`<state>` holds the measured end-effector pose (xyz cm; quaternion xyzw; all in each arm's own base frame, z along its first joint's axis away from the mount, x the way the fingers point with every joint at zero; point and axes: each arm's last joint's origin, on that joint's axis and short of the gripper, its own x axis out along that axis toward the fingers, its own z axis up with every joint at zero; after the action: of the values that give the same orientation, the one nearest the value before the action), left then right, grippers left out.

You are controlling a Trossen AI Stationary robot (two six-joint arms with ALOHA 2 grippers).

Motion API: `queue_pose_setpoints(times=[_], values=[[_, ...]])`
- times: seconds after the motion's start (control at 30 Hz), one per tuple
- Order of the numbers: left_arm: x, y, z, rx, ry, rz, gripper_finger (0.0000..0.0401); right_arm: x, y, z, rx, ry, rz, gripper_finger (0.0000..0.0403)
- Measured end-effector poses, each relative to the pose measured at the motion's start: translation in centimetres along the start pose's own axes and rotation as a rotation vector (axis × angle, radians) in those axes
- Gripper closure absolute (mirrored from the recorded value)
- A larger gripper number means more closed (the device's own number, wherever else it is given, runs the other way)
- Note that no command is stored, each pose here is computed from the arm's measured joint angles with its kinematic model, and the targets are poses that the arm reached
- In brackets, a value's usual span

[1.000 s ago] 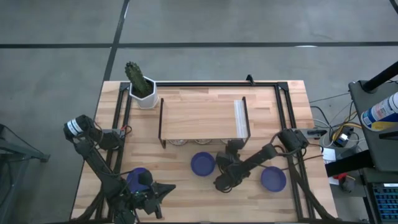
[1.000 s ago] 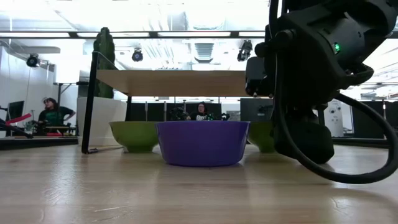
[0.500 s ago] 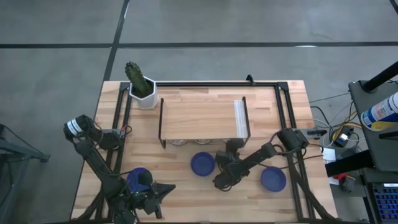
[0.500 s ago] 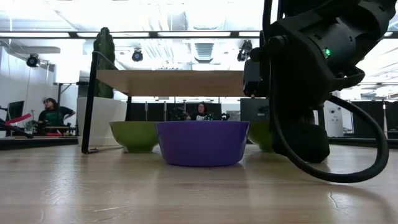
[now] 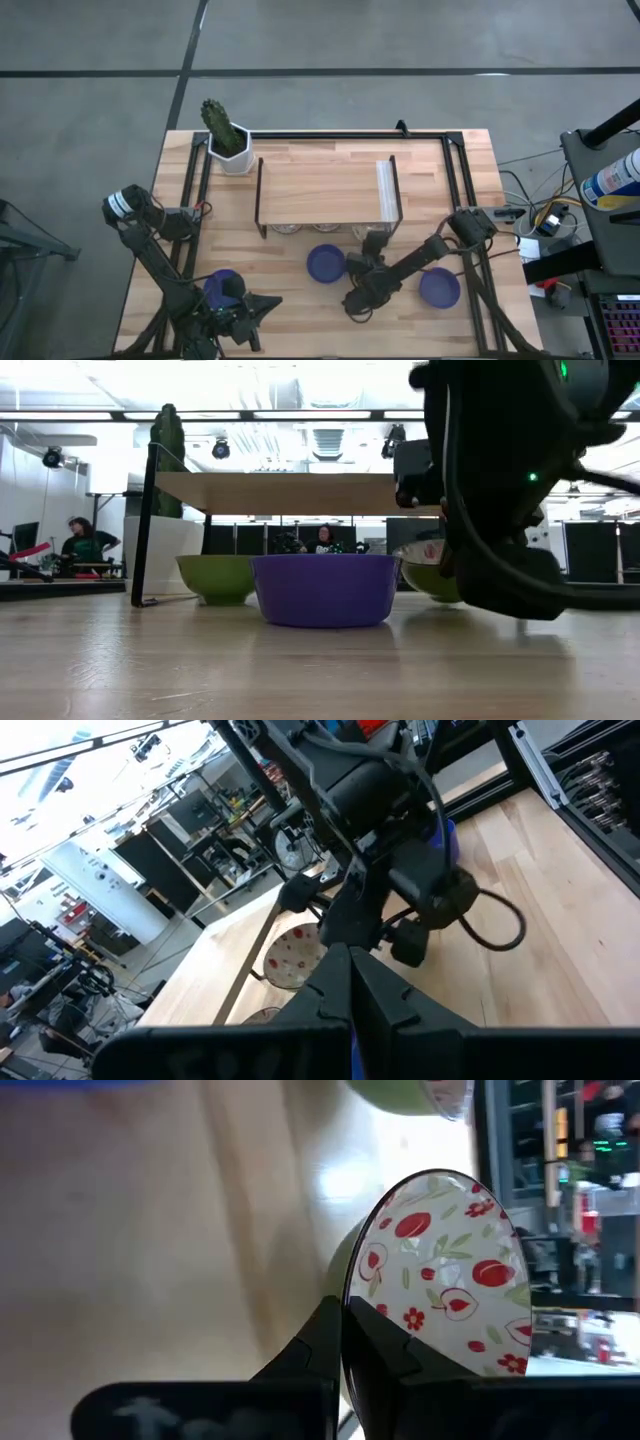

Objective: Pick & Place Mini bowls
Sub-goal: Put the right red and white bowl on the shelf

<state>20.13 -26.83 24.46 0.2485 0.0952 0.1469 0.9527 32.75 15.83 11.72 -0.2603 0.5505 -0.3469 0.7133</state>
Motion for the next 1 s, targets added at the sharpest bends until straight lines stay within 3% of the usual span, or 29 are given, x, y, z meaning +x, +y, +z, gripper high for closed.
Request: queue_pose_setpoints(times=[0.43,1.0], values=[[0.0,0.0,0.0,0.000,0.000,0.000,0.0401,-5.1,1.1,0.7,-0.054,-0.025,0.190,0.0394],[0.0,0.0,0.0,0.000,0.000,0.000,0.0401,-13.0,-0.1,1.8,-0.040,-0.094,0.386,0.0394]])
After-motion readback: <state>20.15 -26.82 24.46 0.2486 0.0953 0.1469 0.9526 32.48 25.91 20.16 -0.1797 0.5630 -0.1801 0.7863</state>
